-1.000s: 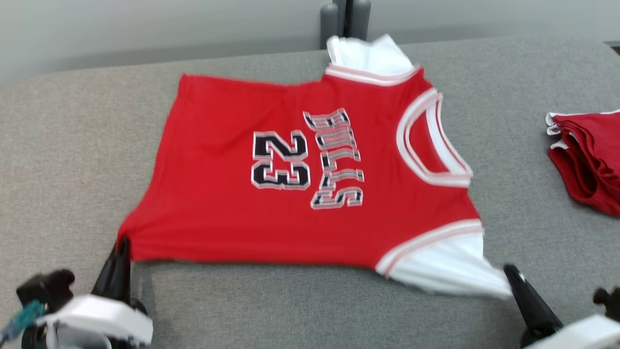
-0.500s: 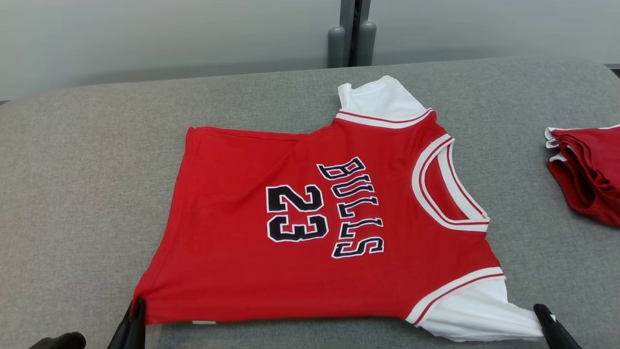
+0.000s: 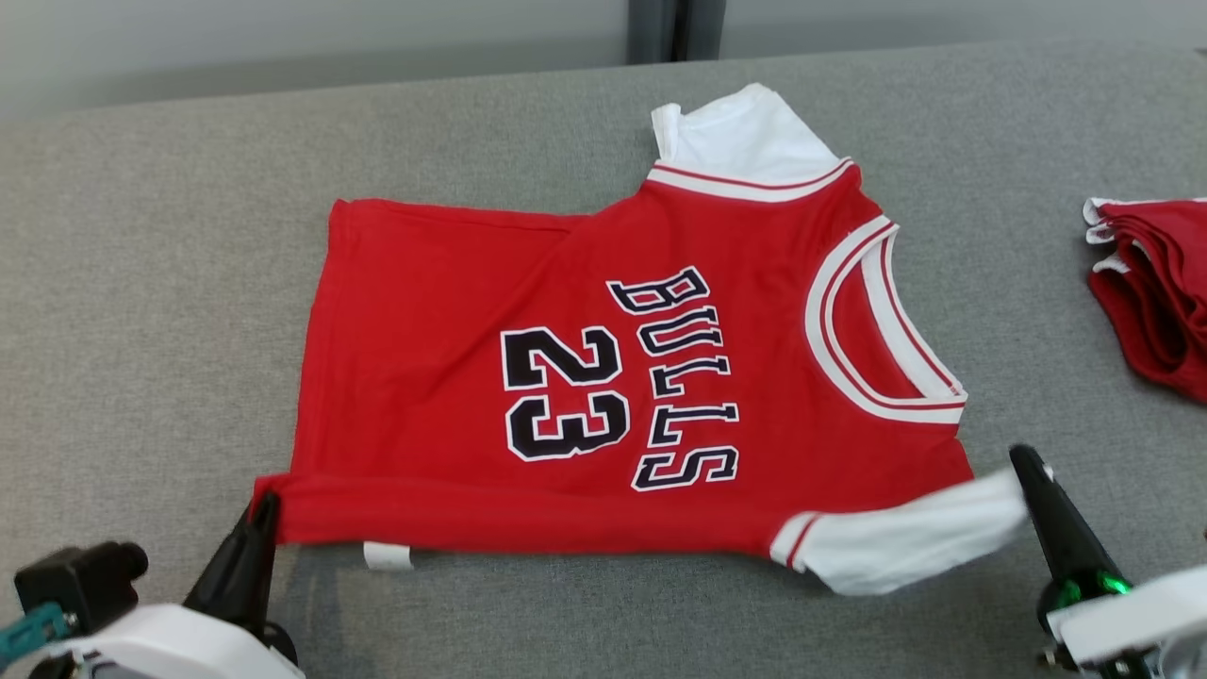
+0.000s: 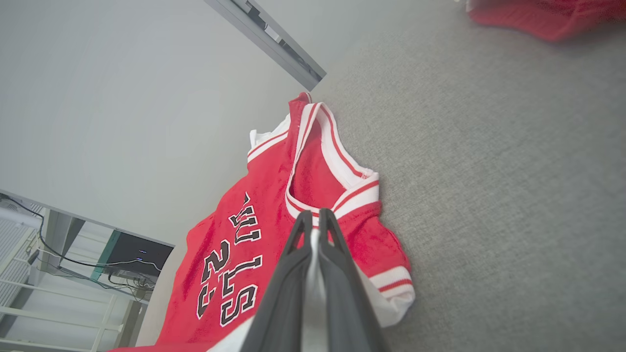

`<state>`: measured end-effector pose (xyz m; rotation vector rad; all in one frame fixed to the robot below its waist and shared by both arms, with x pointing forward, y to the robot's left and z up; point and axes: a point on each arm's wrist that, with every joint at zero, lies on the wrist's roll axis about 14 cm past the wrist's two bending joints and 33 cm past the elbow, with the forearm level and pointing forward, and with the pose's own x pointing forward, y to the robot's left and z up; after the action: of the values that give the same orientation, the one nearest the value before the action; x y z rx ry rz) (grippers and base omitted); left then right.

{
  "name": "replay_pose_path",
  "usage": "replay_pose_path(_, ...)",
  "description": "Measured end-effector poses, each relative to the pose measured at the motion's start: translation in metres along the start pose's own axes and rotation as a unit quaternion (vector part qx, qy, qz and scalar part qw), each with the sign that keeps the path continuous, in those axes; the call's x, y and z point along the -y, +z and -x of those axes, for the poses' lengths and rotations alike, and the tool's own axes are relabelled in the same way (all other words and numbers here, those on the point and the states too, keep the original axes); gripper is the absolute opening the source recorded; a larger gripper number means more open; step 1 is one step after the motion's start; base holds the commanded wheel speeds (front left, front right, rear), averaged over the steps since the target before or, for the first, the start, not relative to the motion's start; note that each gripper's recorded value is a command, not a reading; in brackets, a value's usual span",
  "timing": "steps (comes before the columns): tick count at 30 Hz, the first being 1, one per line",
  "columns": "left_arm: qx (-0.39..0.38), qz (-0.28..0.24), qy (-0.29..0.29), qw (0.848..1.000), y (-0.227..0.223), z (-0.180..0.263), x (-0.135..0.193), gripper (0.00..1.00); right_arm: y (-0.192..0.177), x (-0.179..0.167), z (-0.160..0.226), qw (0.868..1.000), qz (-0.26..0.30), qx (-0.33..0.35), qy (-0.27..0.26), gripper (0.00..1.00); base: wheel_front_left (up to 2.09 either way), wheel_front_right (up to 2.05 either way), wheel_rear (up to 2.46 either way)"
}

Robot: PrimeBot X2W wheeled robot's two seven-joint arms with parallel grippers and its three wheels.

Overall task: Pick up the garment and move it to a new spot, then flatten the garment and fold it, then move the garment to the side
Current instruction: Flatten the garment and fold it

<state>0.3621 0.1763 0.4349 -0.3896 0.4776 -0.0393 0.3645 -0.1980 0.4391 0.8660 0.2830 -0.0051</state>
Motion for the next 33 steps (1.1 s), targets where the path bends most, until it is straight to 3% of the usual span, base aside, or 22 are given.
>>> replay_pose_path(6, -0.015, 0.005, -0.022, 1.000, 0.006, -0.029, 0.005, 0.00, 0.013, -0.015, -0.040, 1.000, -0.016, 0.007, 0.021, 0.00, 0.00, 0.00, 0.00)
replay_pose_path(16, -0.027, 0.010, -0.029, 0.999, 0.006, -0.071, 0.000, 0.00, 0.010, -0.026, -0.096, 0.999, 0.004, -0.020, 0.035, 0.00, 0.00, 0.00, 0.00)
replay_pose_path(17, -0.031, 0.012, -0.028, 0.999, 0.003, -0.073, -0.001, 0.03, 0.008, -0.027, -0.099, 0.999, 0.007, -0.023, 0.037, 0.00, 0.00, 0.00, 0.00)
replay_pose_path(18, -0.033, 0.013, -0.027, 0.999, 0.000, -0.074, -0.002, 0.42, 0.007, -0.030, -0.103, 0.999, 0.008, -0.023, 0.040, 0.00, 0.00, 0.00, 0.00)
replay_pose_path(19, -0.032, 0.012, -0.025, 0.999, -0.001, -0.076, -0.003, 1.00, 0.007, -0.033, -0.105, 0.999, 0.009, -0.019, 0.045, 0.13, 0.00, 0.00, 0.00)
replay_pose_path(20, -0.027, 0.012, -0.024, 0.999, -0.001, -0.076, -0.004, 1.00, 0.008, -0.036, -0.107, 0.999, 0.015, -0.015, 0.050, 0.43, 0.00, 0.00, 0.00)
replay_pose_path(21, -0.020, 0.015, -0.023, 0.999, 0.000, -0.077, -0.004, 1.00, 0.009, -0.041, -0.108, 0.998, 0.019, -0.008, 0.057, 1.00, 0.00, 0.00, 0.00)
replay_pose_path(29, 0.084, -0.005, -0.014, 0.996, 0.025, -0.077, -0.001, 1.00, 0.034, -0.062, -0.103, 0.986, 0.108, 0.082, 0.096, 1.00, 0.00, 0.00, 0.00)
replay_pose_path(33, 0.137, -0.021, -0.007, 0.990, 0.040, -0.073, 0.003, 1.00, 0.049, -0.066, -0.094, 0.970, 0.176, 0.129, 0.107, 1.00, 0.00, 0.00, 0.00)
